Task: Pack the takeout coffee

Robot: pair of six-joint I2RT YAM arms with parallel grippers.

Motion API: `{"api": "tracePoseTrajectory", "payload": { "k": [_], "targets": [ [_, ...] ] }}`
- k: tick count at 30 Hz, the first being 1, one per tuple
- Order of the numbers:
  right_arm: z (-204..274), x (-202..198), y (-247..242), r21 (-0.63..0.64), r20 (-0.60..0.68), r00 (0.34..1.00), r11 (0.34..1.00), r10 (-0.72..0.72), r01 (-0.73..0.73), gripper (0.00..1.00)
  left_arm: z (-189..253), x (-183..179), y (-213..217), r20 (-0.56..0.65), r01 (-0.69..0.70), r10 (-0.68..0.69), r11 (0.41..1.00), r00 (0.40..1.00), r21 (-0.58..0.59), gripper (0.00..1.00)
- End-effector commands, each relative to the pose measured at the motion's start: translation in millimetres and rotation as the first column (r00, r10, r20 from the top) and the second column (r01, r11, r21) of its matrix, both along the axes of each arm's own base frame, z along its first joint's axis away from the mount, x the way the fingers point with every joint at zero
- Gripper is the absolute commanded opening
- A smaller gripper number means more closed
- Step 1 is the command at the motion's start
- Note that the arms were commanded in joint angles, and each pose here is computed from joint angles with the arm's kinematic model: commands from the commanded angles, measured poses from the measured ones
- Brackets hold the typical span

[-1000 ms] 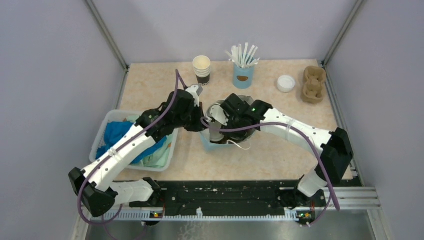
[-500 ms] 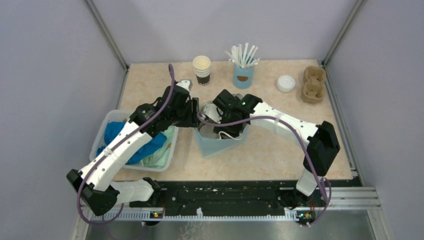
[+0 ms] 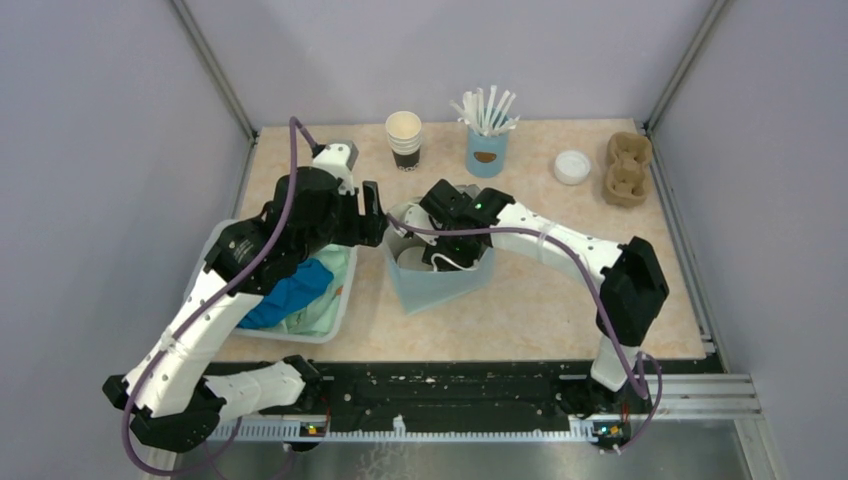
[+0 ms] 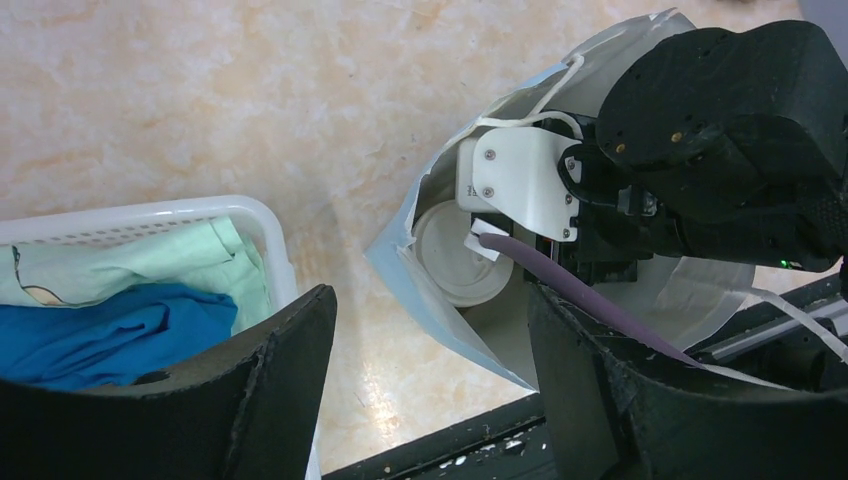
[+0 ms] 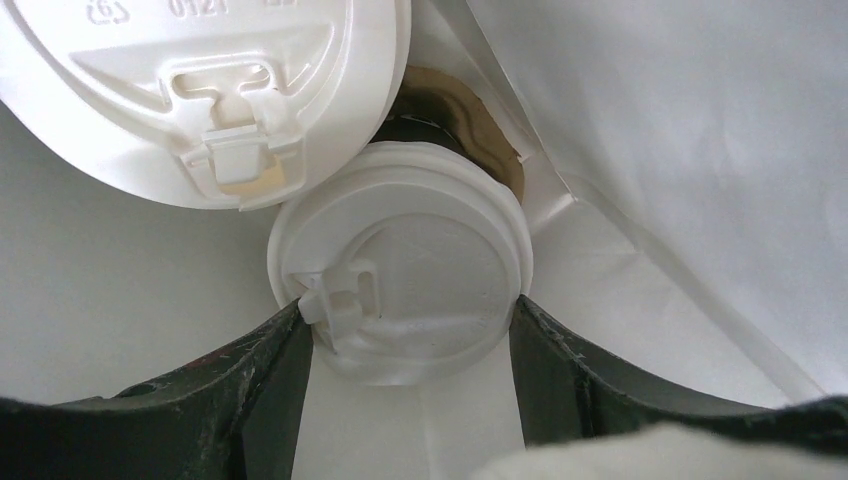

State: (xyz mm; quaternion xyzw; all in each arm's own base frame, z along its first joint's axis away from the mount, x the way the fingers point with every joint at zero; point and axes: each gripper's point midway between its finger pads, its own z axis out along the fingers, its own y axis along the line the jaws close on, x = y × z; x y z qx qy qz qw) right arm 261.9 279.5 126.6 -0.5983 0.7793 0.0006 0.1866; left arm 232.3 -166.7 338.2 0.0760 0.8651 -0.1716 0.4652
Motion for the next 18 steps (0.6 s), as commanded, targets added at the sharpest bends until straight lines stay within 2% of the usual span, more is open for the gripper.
{"api": "tracePoseTrajectory", "payload": {
  "k": [1,4,9,14,18],
  "targets": [
    [-84,-28,-3,-0.103,-0.197,0.98,0.995,-0.019,-0.001,0.42,27,3,-4,0.092,0.026,-0.021,0.999,0.995,-0.045,0.77],
    [-68,-22,2,-0.092,-0.176,0.984,0.995,-0.04,0.024,0.46,30,1,-3,0.099,0.027,-0.022,0.998,0.995,-0.054,0.77],
    [-15,-14,18,0.012,-0.124,0.989,0.997,-0.075,0.077,0.63,36,-3,-4,0.11,0.039,-0.031,0.996,0.993,-0.075,0.78],
    [10,-16,17,0.037,-0.096,0.988,0.991,-0.123,0.127,0.8,32,-7,-7,0.098,0.053,-0.044,0.994,0.994,-0.097,0.78],
    [40,-15,19,0.102,-0.045,0.987,0.983,-0.152,0.155,0.92,35,-10,-5,0.094,0.045,-0.035,0.992,0.995,-0.115,0.78]
  ]
}}
